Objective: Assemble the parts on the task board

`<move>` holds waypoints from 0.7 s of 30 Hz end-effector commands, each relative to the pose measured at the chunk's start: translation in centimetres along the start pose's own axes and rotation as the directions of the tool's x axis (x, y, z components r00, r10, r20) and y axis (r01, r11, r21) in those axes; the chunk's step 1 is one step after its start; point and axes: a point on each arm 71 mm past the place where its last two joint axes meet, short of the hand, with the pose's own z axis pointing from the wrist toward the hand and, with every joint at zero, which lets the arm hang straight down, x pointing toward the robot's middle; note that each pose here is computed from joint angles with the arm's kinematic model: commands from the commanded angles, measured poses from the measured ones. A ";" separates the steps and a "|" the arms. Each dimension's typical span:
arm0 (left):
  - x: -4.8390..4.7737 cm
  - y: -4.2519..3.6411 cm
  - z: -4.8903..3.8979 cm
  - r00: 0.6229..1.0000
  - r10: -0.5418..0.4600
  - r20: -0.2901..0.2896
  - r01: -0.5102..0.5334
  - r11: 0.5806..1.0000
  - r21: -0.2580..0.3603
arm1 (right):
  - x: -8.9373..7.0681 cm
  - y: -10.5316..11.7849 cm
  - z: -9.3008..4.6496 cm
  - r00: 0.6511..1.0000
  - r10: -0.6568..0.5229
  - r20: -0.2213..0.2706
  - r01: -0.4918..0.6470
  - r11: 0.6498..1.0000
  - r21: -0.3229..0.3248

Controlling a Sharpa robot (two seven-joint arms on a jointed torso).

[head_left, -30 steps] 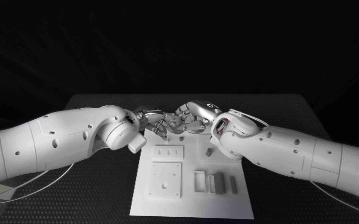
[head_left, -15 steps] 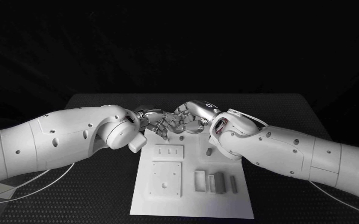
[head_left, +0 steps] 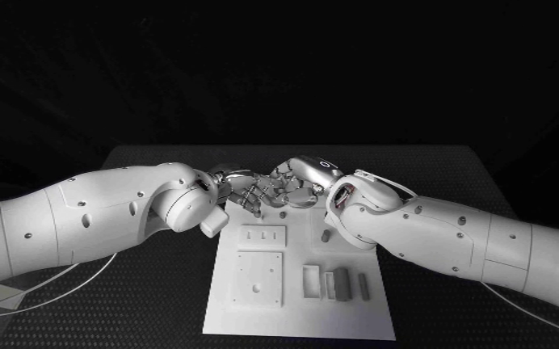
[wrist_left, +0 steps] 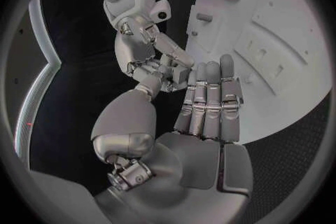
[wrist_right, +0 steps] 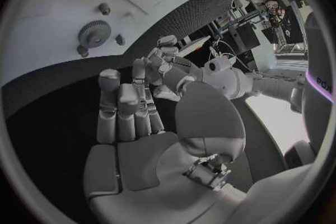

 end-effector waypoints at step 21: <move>0.13 -0.28 -0.03 1.000 0.009 0.002 -0.009 1.000 0.018 | 0.4 0.1 0.1 1.000 0.004 -0.029 -0.004 1.000 -0.009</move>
